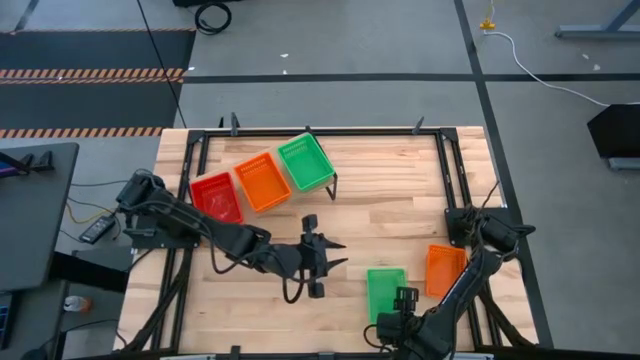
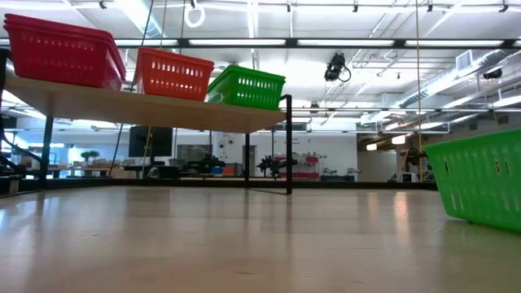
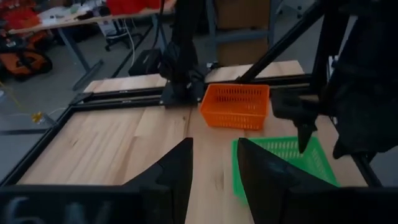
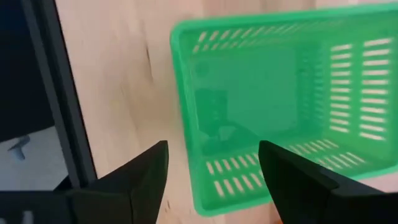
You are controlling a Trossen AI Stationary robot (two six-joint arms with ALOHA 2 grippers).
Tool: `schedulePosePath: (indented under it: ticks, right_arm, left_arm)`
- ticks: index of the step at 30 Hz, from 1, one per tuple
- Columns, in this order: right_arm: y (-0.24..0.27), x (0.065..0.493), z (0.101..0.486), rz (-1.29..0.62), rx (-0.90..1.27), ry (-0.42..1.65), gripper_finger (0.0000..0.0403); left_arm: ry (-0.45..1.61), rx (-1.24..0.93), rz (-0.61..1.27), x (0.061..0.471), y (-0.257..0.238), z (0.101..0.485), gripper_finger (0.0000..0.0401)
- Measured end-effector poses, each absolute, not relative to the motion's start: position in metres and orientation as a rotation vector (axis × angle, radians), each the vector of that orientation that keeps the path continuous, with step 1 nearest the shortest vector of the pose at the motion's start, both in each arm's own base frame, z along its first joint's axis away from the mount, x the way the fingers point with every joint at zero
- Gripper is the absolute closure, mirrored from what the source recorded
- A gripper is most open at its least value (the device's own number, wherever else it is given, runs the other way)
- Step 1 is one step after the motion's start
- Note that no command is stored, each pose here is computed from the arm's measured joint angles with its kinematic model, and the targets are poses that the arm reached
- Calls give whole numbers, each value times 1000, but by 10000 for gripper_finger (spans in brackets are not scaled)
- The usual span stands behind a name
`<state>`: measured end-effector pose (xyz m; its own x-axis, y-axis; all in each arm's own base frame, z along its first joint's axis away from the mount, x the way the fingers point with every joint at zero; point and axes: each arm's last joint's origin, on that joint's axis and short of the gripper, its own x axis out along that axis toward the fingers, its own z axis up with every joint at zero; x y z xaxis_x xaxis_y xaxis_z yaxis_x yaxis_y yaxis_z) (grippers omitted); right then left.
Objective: Stack baskets on shelf by color
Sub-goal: Stack the green bin on the green bins on the shelf
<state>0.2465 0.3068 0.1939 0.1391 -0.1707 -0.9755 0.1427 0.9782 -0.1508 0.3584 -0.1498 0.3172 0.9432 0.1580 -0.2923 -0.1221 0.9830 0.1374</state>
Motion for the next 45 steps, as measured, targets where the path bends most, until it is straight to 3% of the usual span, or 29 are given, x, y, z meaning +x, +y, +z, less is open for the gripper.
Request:
schedulePosePath:
  ticks: [8, 14, 19, 24, 26, 35, 45]
  right_arm:
    - [305, 245, 168, -190, -18, 1401, 154]
    - [292, 238, 150, -238, -67, 1452, 183]
    - [285, 237, 142, -241, -110, 1474, 252]
    - [279, 242, 140, -208, -168, 1484, 365]
    - [276, 244, 142, -205, -195, 1494, 391]
    - [252, 258, 179, -397, -491, 1427, 394]
    - [213, 314, 248, -341, -737, 1323, 396]
  left_arm:
    - [171, 107, 143, 359, -147, 304, 269]
    - [182, 105, 124, 346, -147, 313, 269]
    - [339, 142, 143, 319, -153, 313, 269]
    - [306, 183, 180, 305, -166, 321, 269]
    - [311, 214, 169, 303, -169, 321, 269]
    - [272, 231, 275, 297, -173, 326, 268]
    - [242, 174, 268, 286, -190, 327, 268]
